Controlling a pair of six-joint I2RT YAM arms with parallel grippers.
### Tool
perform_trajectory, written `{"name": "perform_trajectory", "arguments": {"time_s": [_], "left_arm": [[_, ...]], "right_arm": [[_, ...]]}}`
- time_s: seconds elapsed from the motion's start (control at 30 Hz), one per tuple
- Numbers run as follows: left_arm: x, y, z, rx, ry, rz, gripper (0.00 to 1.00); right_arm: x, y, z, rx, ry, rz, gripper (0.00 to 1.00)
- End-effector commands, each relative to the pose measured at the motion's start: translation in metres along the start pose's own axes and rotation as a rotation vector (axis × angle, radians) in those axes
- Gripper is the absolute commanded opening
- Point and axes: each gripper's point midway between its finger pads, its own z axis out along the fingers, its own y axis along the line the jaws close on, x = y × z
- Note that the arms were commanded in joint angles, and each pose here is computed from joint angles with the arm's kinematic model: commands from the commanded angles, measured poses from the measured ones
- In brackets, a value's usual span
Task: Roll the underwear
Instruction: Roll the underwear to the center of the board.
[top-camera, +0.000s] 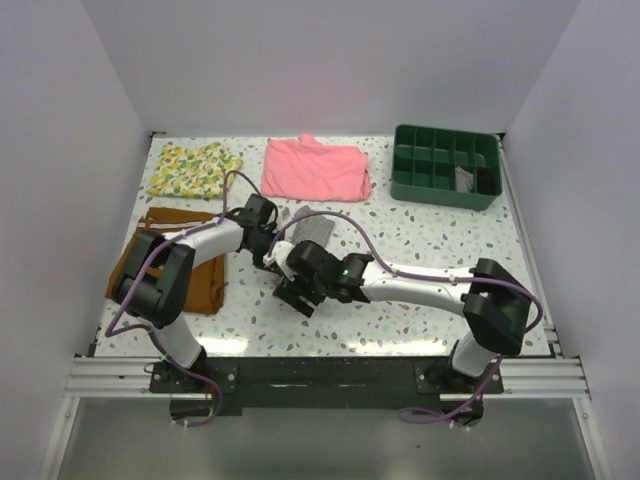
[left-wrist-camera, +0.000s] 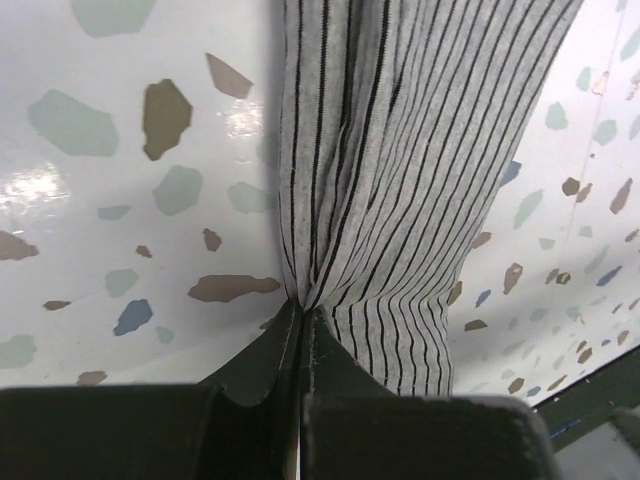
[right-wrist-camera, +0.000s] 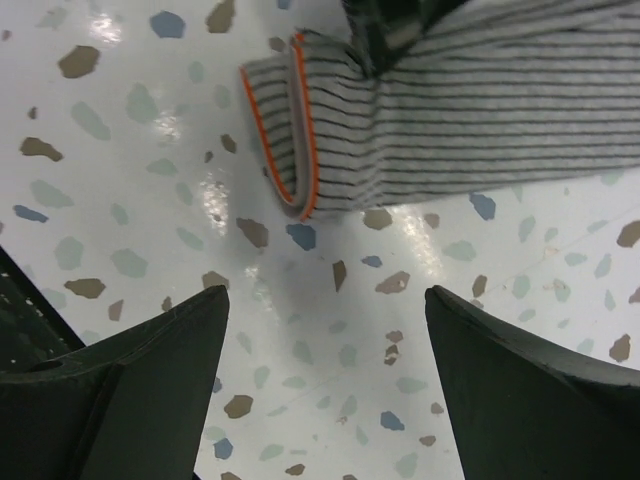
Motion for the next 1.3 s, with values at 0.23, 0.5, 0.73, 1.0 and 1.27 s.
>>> {"name": "perform_trajectory", "arguments": {"time_s": [0.23, 0.5, 0.73, 1.0, 1.27], "left_arm": [[0.022, 0.000, 0.018, 0.051, 0.087, -0.035, 0.00], [0.023, 0.002, 0.020, 0.058, 0.089, -0.044, 0.00], [0.023, 0.003, 0.021, 0.064, 0.091, -0.051, 0.00], [0.023, 0.003, 0.021, 0.065, 0.093, -0.053, 0.00], [0.021, 0.006, 0.021, 0.062, 0.090, -0.065, 0.00]], "right_arm": [[-0.022, 0.020, 0.036, 0.038, -0.037, -0.182, 0.84], [-0.014, 0.005, 0.052, 0.117, 0.010, -0.287, 0.85], [-0.002, 0.000, 0.059, 0.146, 0.037, -0.307, 0.81], [0.009, -0.005, 0.062, 0.173, 0.066, -0.311, 0.52], [0.014, 0.001, 0.062, 0.139, 0.073, -0.304, 0.31]]}}
